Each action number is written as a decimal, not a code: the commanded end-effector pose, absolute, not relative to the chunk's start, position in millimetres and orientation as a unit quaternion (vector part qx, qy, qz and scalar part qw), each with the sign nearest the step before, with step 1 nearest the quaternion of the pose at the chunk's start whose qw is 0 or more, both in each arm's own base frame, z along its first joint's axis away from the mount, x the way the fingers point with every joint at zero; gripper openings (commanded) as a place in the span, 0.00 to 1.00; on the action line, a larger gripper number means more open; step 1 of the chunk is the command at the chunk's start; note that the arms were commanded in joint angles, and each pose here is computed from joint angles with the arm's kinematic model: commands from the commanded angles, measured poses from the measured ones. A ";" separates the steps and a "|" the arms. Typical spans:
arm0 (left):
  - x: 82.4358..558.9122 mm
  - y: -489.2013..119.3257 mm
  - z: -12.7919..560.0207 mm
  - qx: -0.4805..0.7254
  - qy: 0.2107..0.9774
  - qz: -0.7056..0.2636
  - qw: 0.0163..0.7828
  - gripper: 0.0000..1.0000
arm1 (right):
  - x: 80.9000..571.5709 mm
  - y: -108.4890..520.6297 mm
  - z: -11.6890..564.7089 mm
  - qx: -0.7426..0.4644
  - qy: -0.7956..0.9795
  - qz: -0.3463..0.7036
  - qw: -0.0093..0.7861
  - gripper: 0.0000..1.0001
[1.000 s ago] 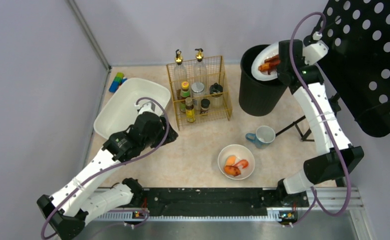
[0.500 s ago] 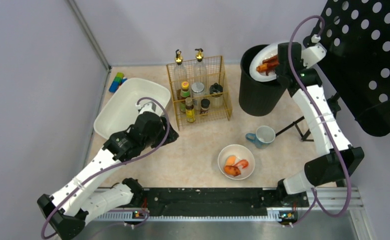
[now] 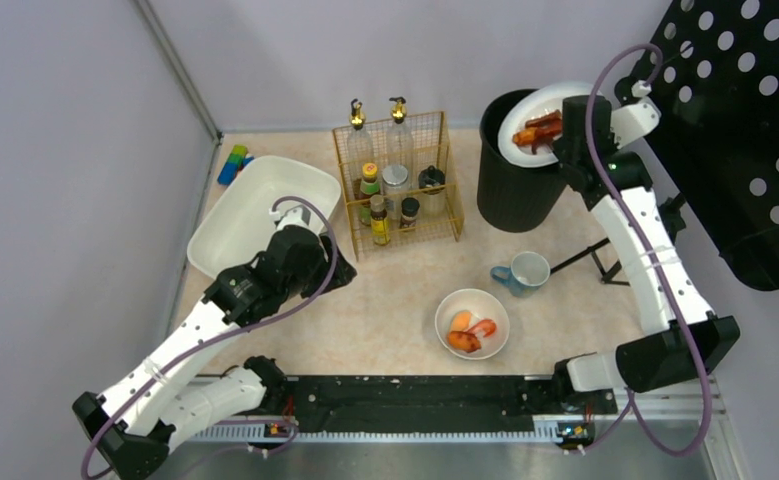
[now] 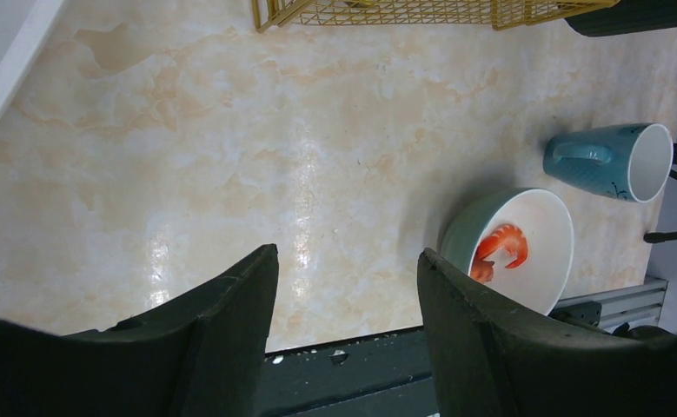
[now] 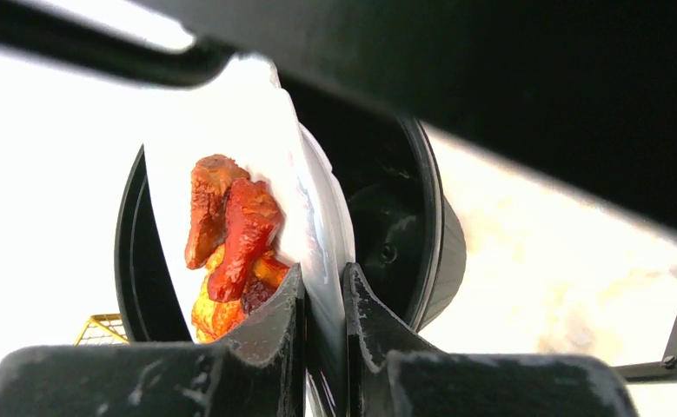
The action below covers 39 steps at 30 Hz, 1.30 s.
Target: Clear the kitchen counter
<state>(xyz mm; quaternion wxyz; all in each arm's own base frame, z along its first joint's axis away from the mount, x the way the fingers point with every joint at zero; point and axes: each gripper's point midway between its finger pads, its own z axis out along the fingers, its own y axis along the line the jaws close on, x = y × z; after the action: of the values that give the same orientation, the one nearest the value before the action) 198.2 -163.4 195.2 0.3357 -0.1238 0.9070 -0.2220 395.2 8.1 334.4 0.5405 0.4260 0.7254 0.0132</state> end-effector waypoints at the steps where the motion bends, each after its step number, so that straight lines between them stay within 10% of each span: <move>1: 200.0 -167.1 202.2 -0.122 0.898 -0.241 0.348 0.65 | 397.3 14.8 377.8 0.461 0.657 0.109 0.587 0.00; 39: 206.7 -180.0 193.4 -0.113 0.905 -0.243 0.330 0.63 | 406.2 4.3 371.3 0.359 0.681 -0.001 0.638 0.00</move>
<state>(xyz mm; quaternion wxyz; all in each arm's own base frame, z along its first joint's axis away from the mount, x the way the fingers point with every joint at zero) 200.4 -172.5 185.6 0.3172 -0.1203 0.9135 -0.2247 396.2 -2.4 325.6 0.5820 0.3600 0.7284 -0.0335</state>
